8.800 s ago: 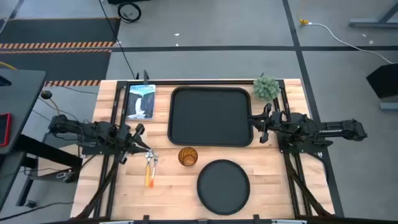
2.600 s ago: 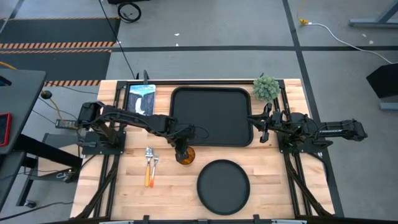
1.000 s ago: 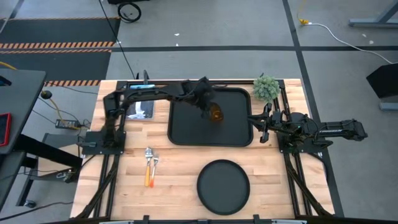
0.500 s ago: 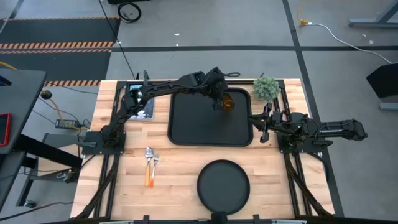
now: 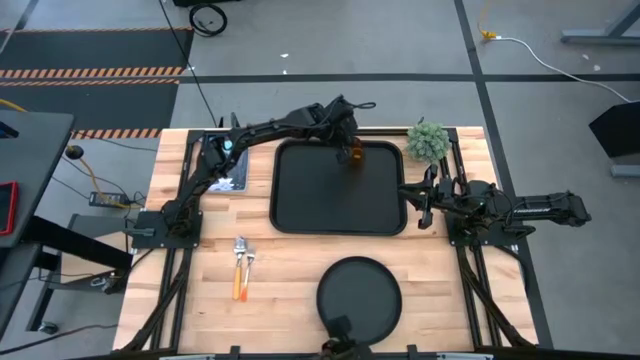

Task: Pick and place plate/cup/fork/spoon on tray
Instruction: Put the brown cup on the black tray

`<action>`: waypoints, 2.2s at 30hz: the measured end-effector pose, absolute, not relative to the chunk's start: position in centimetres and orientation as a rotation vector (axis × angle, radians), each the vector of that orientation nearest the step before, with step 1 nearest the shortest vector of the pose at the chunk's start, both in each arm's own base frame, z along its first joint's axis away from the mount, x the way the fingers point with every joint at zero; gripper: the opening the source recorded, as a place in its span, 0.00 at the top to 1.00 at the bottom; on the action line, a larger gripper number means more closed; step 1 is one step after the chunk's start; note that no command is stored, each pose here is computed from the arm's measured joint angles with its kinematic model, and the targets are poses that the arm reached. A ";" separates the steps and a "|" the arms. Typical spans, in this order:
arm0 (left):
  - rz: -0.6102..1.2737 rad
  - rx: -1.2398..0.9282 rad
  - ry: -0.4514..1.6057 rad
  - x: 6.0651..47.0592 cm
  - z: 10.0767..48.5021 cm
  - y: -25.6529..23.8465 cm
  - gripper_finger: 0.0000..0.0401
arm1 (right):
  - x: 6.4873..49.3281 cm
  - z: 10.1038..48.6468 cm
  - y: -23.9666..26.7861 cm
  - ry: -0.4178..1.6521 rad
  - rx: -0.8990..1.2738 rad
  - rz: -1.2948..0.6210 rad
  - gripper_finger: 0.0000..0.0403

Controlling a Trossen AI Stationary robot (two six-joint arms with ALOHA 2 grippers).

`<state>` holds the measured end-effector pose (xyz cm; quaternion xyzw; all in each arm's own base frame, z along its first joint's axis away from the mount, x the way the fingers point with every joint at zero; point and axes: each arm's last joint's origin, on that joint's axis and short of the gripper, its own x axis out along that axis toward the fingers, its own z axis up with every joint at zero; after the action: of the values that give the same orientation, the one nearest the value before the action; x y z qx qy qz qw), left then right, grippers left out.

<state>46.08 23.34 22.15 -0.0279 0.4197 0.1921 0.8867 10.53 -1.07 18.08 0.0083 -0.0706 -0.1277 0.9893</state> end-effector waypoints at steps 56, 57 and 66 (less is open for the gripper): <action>0.361 0.034 0.879 45.8 23.2 23.6 0.56 | 10.5 18.3 -1.1 -0.160 0.018 -0.257 0.83; 0.362 0.041 0.868 45.7 23.5 23.6 0.56 | 10.5 18.3 -1.1 -0.160 0.018 -0.257 0.83; 0.381 0.045 0.917 43.9 25.2 24.3 0.57 | 10.5 18.3 -1.1 -0.161 0.018 -0.257 0.83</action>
<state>43.89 24.28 25.23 0.0218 0.4397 0.1827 0.8791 10.50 -1.07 18.27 0.0091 -0.0802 -0.1279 0.9885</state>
